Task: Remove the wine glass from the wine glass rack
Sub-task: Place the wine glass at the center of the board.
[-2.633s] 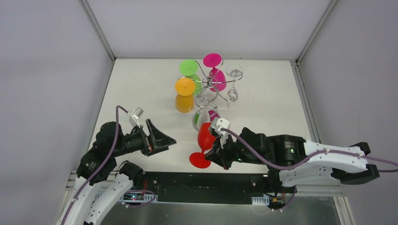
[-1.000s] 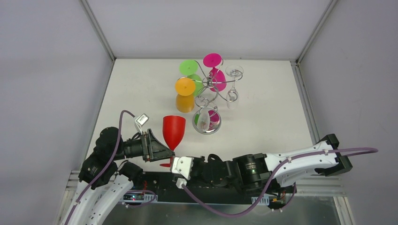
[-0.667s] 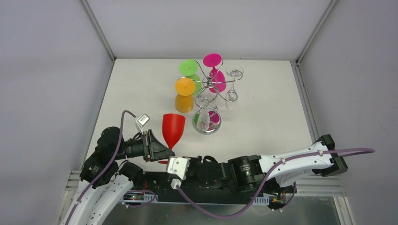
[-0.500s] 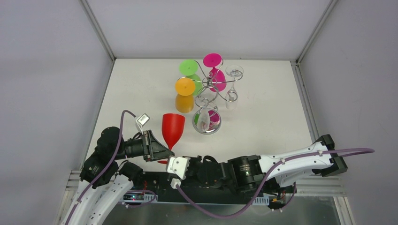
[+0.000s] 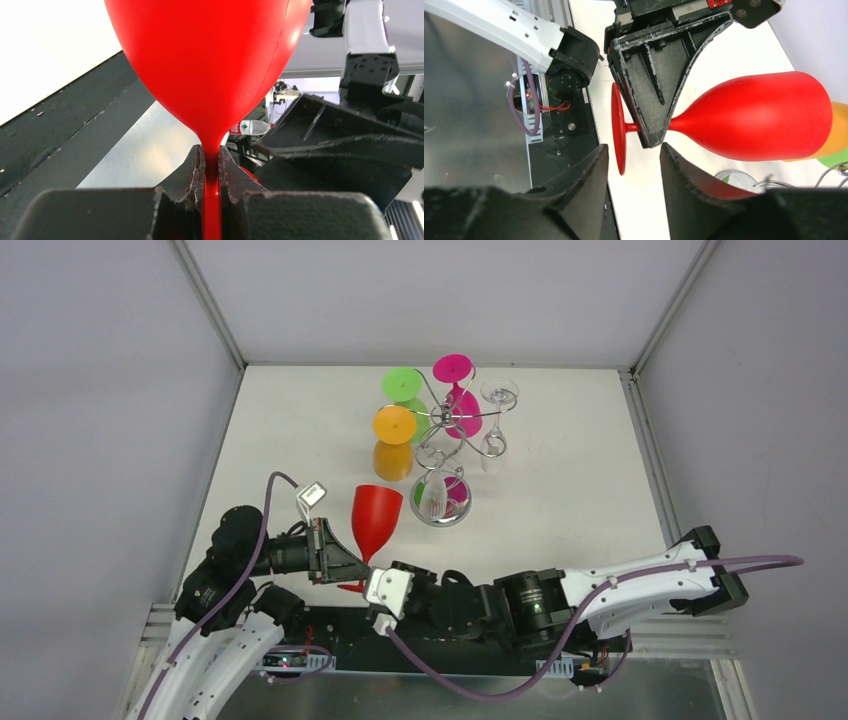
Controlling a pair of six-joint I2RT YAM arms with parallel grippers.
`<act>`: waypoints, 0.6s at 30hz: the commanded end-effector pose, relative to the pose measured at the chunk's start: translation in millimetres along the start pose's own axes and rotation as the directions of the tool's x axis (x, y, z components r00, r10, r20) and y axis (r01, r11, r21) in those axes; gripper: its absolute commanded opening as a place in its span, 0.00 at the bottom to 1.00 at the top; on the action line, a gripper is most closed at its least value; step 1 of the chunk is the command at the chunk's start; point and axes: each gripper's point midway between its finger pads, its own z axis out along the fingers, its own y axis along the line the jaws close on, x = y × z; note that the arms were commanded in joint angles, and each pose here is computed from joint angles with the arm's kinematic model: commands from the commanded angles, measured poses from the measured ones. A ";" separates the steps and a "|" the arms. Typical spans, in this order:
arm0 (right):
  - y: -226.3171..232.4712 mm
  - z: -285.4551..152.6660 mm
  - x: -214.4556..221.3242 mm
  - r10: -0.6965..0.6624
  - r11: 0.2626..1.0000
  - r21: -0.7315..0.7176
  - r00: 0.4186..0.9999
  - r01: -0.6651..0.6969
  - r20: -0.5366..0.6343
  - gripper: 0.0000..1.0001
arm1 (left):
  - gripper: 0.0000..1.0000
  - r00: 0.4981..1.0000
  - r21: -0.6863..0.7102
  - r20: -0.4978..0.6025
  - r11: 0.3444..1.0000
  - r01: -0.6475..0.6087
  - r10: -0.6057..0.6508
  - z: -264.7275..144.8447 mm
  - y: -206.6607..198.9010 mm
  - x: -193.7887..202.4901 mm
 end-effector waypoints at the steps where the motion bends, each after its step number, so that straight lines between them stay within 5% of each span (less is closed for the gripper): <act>1: -8.5 -29.9 -14.1 0.111 0.993 -0.037 0.993 -0.109 0.048 0.48 | 0.00 0.995 0.046 -0.060 0.996 -0.072 0.075 1.7 -5.0 4.0; 10: -46.2 -72.2 -6.3 0.283 0.957 0.046 0.958 -0.285 0.039 0.55 | 0.00 0.986 0.067 -0.147 0.995 -0.067 0.077 16.8 8.0 4.3; 18: -98.3 -80.4 18.7 0.543 0.833 0.119 0.840 -0.540 0.012 0.54 | 0.00 0.960 0.087 -0.246 0.990 -0.112 0.130 39.7 8.5 17.5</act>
